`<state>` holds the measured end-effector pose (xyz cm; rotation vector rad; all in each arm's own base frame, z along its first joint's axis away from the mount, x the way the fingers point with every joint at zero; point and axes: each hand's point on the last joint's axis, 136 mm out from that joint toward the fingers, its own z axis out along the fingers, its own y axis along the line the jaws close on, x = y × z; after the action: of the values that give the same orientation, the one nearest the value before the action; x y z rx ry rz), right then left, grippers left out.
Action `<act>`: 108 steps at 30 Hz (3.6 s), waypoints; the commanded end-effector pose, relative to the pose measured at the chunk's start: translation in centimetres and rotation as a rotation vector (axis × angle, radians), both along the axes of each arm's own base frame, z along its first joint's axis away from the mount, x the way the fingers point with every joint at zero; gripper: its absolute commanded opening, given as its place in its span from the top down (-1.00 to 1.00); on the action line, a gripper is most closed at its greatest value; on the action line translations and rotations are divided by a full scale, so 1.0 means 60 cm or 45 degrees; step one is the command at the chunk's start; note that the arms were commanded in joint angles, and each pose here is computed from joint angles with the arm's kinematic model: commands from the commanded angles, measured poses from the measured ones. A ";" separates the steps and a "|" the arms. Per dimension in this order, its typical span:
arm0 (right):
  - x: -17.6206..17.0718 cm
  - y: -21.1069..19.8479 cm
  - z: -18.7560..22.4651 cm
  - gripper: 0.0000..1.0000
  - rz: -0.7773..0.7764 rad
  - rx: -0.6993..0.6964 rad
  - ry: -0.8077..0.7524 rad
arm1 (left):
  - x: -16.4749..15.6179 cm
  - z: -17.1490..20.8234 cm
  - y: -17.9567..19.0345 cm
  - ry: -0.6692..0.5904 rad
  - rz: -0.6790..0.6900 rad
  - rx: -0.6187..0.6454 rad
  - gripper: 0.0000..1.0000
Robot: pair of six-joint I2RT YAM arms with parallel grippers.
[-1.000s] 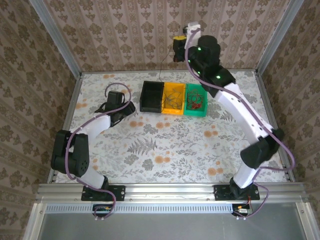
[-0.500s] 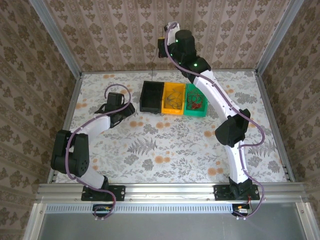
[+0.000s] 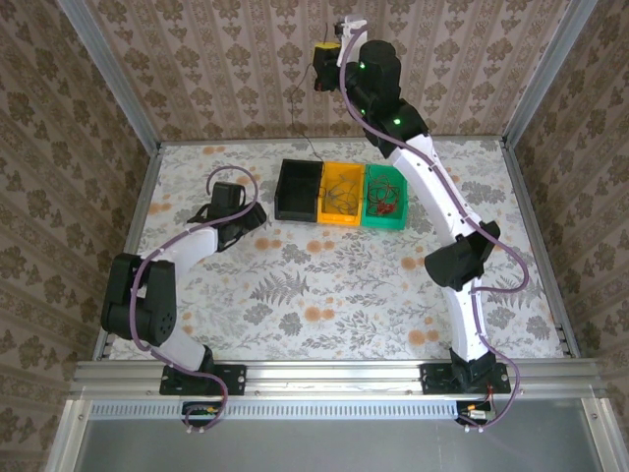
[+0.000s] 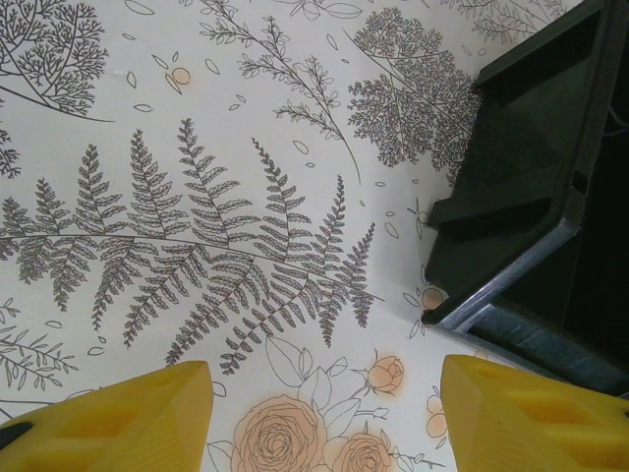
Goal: Untangle the cables
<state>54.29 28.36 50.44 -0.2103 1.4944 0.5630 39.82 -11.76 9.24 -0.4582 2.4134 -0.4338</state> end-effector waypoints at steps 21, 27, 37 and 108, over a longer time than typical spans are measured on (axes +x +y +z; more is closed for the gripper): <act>0.068 0.057 -0.412 0.99 -0.045 -0.347 0.621 | -0.003 -0.018 -0.002 0.029 0.006 -0.019 -0.26; 0.066 0.025 -0.509 1.00 -0.186 -0.475 0.754 | 0.001 -0.020 -0.006 0.033 -0.002 -0.023 -0.25; 0.052 -0.049 -0.540 1.00 -0.410 -0.755 0.780 | 0.000 -0.023 -0.006 0.039 -0.006 -0.017 -0.26; 0.126 0.054 -0.348 1.00 -0.083 -0.097 0.449 | -0.002 -0.020 -0.022 0.052 -0.055 0.003 -0.27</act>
<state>61.26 32.46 28.03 -0.1756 1.8854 0.5312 40.02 -13.03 6.99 -0.4450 2.4731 -0.4542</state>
